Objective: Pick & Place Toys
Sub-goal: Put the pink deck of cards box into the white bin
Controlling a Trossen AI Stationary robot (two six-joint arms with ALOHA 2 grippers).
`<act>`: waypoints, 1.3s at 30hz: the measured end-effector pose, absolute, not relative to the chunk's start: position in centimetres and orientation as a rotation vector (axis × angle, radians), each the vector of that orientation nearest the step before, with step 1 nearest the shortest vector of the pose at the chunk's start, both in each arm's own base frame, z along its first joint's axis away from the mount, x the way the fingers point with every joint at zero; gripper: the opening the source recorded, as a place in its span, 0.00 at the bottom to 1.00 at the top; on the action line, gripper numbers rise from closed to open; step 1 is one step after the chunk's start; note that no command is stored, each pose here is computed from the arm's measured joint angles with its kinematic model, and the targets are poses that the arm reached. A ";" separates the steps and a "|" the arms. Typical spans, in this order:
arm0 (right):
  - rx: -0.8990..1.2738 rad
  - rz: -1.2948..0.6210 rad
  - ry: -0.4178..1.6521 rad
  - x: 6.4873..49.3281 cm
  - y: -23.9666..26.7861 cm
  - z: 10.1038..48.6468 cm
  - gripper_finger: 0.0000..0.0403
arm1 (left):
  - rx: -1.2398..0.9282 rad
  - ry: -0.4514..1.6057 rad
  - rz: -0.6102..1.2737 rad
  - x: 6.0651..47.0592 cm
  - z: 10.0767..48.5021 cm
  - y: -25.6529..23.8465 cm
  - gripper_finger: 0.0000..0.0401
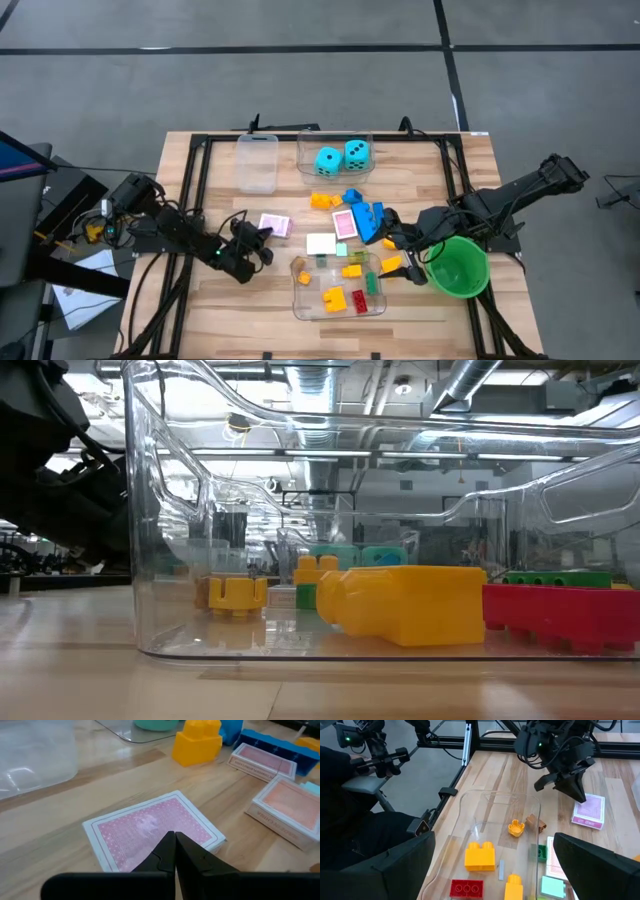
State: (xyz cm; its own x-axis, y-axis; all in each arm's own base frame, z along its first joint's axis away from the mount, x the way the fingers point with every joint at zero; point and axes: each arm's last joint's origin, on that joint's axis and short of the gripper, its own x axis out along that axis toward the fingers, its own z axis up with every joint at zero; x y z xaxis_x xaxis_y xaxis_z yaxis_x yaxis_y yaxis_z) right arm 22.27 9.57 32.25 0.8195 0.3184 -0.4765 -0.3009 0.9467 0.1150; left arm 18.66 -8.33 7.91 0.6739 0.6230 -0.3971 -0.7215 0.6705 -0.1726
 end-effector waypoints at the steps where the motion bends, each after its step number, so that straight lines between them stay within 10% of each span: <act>1: 0.035 0.330 0.514 22.3 9.6 32.3 0.99 | -0.330 0.320 0.766 18.6 7.9 -8.4 0.00; 39: 0.034 0.329 0.520 22.4 9.6 32.1 0.99 | -0.336 0.484 0.681 18.0 7.3 -8.9 0.00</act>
